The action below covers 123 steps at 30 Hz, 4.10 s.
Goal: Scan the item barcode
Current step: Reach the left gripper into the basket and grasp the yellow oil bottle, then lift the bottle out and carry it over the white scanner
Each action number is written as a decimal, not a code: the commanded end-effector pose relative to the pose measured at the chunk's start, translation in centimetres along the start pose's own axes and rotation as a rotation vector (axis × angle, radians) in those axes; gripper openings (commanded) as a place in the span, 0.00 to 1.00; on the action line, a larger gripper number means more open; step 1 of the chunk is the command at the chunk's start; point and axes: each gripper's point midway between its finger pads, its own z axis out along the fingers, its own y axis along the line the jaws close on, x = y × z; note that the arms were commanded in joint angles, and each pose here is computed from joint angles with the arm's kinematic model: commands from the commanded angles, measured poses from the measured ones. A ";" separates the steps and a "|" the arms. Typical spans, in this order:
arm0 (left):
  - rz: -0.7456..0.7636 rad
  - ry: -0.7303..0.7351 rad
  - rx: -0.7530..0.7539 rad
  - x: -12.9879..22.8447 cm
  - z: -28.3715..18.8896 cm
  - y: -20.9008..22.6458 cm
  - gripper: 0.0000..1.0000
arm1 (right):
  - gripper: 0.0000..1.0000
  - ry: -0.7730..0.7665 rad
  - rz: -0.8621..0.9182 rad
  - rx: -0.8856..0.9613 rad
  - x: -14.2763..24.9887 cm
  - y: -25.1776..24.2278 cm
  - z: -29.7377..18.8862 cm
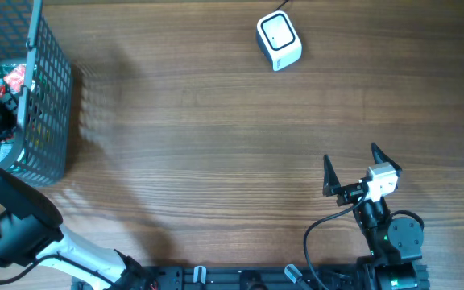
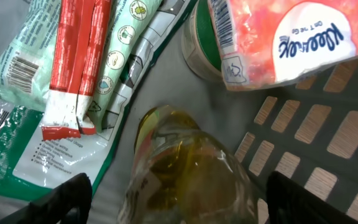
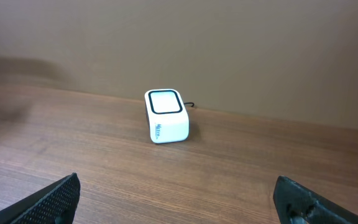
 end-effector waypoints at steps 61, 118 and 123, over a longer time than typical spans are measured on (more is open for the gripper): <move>0.454 -0.508 0.511 10.1 -25.9 -32.0 0.31 | 1.00 -0.001 -0.005 0.002 0.0 -0.1 0.0; 0.396 -0.254 0.324 36.2 -2.8 -54.0 0.47 | 1.00 0.001 -0.004 0.002 0.0 -0.1 0.0; 0.402 -0.248 0.316 36.3 -2.7 -53.8 0.79 | 1.00 0.001 -0.004 0.002 0.0 -0.1 0.0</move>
